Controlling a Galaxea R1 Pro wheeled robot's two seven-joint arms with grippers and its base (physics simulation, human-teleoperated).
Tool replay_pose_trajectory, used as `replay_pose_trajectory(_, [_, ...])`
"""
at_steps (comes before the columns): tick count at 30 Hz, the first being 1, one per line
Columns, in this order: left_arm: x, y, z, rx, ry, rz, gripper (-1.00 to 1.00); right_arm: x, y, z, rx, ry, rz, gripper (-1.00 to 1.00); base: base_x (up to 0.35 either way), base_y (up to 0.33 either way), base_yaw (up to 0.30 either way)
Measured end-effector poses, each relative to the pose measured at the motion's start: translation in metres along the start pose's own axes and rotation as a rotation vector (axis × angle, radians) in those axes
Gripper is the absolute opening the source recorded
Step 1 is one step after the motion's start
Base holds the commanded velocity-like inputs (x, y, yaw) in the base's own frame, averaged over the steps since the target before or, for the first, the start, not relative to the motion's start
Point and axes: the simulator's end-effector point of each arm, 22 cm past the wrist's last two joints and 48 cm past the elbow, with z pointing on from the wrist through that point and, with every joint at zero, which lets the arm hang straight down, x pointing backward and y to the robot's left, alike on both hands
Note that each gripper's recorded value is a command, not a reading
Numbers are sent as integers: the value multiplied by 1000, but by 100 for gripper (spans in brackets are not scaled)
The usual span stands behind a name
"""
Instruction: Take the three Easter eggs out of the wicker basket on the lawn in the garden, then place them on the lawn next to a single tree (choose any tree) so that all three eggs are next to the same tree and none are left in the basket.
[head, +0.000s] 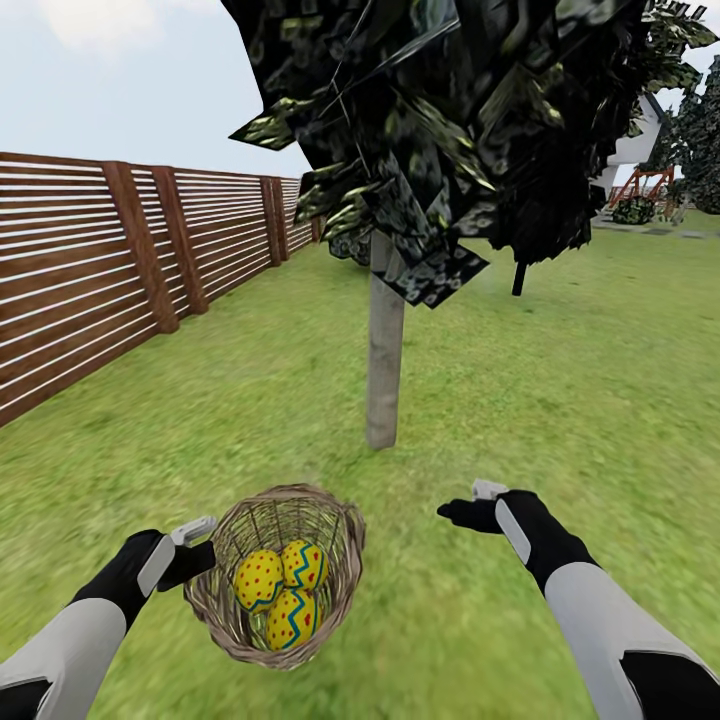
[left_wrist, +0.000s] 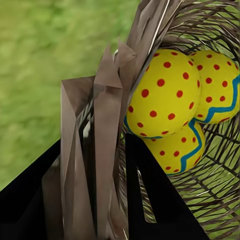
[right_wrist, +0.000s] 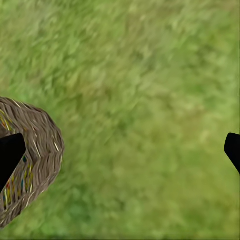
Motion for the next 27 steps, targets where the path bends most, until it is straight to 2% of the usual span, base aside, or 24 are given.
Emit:
replay_pose_trajectory(11, [2, 2, 5, -1, -3, -1, -100, 3, -2, 4, 0, -1, 0, 100, 20, 6, 0])
replay_pose_trajectory(27, [3, 2, 5, -2, -1, 2, -100, 3, -1, 4, 1, -2, -1, 100, 323, 14, 0])
